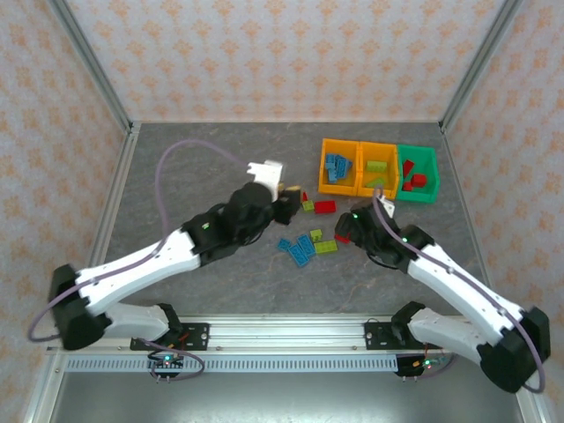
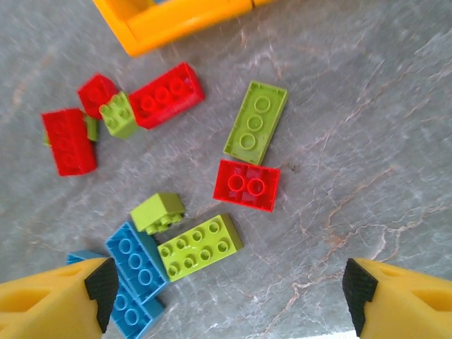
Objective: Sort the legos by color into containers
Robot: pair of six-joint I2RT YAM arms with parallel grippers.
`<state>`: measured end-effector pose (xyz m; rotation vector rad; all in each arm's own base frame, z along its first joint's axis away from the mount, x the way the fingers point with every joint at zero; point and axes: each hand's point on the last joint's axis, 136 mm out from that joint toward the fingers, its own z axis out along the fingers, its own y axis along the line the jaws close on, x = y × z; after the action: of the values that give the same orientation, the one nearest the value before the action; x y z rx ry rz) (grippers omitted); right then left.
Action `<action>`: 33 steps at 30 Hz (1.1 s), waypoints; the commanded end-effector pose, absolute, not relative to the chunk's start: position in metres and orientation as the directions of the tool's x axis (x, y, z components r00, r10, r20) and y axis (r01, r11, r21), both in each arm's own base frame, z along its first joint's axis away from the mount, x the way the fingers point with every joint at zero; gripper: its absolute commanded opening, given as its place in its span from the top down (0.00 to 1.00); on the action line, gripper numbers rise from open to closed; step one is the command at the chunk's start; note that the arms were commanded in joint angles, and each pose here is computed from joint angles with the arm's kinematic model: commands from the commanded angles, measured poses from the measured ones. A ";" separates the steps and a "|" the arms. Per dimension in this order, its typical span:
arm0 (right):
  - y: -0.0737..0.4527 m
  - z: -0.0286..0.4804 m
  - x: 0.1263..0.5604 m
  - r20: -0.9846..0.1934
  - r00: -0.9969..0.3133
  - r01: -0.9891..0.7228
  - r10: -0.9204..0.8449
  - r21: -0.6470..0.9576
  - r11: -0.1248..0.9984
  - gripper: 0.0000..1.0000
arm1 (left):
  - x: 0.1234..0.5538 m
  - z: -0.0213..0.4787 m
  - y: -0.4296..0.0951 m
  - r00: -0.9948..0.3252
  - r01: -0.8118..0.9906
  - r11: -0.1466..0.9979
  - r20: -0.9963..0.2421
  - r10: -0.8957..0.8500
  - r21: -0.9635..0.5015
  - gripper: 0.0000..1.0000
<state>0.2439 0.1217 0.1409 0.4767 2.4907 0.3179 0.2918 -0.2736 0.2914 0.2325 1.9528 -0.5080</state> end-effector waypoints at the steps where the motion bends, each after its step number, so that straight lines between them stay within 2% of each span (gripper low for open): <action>1: 0.131 0.123 0.261 -0.483 -0.786 0.261 0.385 0.305 0.916 0.14 | 0.260 0.242 -0.264 -0.432 0.532 0.836 -0.893 0.129 -0.137 0.49; 4: 0.143 0.094 0.275 -0.403 -0.830 0.273 0.386 0.311 0.911 0.15 | 0.227 0.218 -0.252 -0.394 0.651 0.756 -0.880 0.265 -0.063 0.41; 11: 0.147 0.043 0.290 -0.320 -0.877 0.307 0.358 0.199 0.931 0.14 | 0.209 0.175 -0.219 -0.322 0.672 0.738 -0.873 0.367 0.063 0.36; 13: 0.145 0.033 0.293 -0.306 -0.881 0.320 0.361 0.179 0.931 0.18 | 0.211 0.164 -0.212 -0.303 0.653 0.752 -0.879 0.367 0.089 0.32; 15: 0.143 0.028 0.295 -0.313 -0.877 0.330 0.364 0.157 0.931 0.23 | 0.213 0.155 -0.206 -0.295 0.636 0.763 -0.878 0.377 0.114 0.26; 19: 0.136 0.024 0.296 -0.330 -0.864 0.357 0.380 0.132 0.925 0.37 | 0.209 0.162 -0.204 -0.283 0.639 0.762 -0.891 0.354 0.100 0.22; 28: 0.126 0.051 0.292 -0.410 -0.816 0.361 0.407 0.189 0.913 0.52 | 0.198 0.174 -0.204 -0.218 0.674 0.735 -0.931 0.292 0.073 0.19; 33: 0.104 0.088 0.287 -0.508 -0.736 0.394 0.448 0.217 0.893 0.53 | 0.201 0.171 -0.202 -0.227 0.660 0.747 -0.925 0.303 0.082 0.18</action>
<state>0.2867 0.1254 0.0675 0.5495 2.5917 0.1921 0.1992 -0.2014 0.1698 0.7431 1.8475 -0.4102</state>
